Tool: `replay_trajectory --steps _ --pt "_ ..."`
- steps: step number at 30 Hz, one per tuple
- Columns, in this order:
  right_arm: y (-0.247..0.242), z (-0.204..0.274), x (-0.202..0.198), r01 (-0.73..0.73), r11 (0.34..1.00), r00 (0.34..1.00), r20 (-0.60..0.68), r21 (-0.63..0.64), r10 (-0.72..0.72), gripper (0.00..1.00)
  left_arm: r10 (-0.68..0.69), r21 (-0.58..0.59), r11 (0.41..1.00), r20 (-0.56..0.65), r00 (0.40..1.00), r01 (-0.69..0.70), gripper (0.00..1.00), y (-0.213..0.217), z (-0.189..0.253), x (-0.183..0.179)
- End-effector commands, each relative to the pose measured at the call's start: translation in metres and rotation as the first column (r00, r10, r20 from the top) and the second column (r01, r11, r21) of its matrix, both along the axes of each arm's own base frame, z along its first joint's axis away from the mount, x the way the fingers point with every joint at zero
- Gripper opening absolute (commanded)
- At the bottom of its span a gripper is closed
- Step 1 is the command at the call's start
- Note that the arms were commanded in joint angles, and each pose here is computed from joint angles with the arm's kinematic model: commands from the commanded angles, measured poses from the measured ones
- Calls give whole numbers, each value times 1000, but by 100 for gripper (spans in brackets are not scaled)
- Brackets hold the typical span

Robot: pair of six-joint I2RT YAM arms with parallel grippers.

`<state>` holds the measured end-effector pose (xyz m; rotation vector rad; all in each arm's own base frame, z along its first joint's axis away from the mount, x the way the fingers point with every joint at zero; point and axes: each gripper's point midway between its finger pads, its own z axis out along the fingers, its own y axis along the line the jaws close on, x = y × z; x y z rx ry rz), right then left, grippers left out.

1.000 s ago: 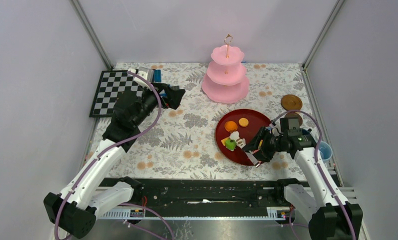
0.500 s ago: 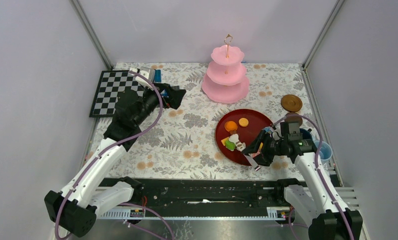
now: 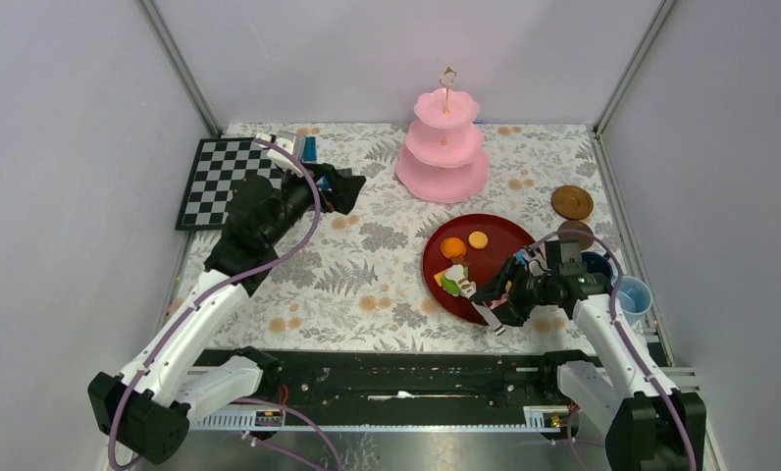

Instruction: Serve the afternoon tea

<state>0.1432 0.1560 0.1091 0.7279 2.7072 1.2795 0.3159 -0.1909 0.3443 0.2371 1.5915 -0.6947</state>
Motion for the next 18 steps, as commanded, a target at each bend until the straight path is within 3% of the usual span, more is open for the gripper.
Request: replay_trajectory --steps 1,8,18 --pt "6 4 7 -8 998 1000 17 54 7 63 -22 -45 999 79 997 26 99 -5 33 -2" --pt "7 1 12 -13 998 1000 19 58 12 59 -21 -44 999 80 997 25 99 -5 33 -2" --pt "3 5 13 -4 1000 999 38 24 3 37 -21 -41 999 75 997 24 99 -5 31 -1"
